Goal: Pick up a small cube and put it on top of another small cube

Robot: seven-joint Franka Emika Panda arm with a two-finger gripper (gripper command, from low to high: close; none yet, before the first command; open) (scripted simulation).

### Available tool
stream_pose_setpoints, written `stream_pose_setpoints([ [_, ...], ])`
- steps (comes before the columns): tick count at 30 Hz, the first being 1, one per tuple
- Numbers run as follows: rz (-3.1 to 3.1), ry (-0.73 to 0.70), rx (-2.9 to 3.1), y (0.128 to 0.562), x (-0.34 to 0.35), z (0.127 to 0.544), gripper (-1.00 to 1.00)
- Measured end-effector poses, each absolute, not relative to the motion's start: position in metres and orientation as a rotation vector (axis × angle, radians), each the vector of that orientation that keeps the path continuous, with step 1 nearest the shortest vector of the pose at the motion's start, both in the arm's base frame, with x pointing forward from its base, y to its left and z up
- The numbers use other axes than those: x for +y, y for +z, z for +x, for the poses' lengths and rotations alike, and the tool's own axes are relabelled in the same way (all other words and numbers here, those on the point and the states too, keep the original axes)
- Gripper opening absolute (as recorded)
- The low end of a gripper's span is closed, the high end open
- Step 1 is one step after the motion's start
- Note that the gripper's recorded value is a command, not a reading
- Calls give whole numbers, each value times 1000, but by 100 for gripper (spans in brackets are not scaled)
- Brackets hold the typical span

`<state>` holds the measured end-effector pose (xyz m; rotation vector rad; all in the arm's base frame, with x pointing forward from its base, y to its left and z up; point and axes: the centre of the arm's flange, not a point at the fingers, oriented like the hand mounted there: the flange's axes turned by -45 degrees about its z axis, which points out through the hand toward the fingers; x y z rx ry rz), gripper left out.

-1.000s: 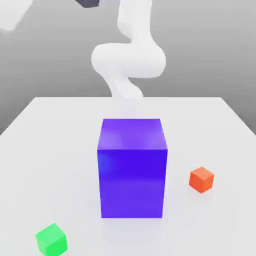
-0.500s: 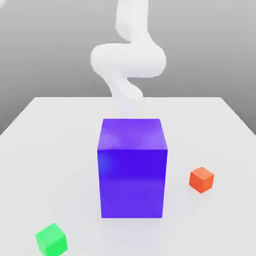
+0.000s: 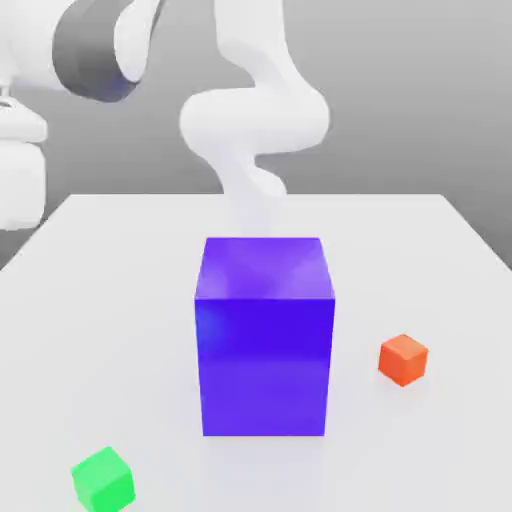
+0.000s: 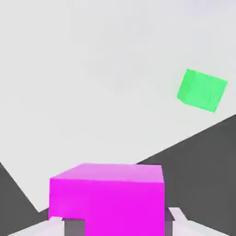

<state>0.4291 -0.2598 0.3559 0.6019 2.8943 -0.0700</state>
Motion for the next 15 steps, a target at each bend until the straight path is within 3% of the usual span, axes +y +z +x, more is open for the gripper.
stream_pose_setpoints([
  [3, 416, -34, 3014, 304, -215, 459, -100],
  [9, 267, -4, 3127, 198, -179, 475, -100],
  [10, 264, -4, 3128, 187, -179, 475, 100],
  [15, 265, -4, 3128, 187, -179, 475, 100],
])
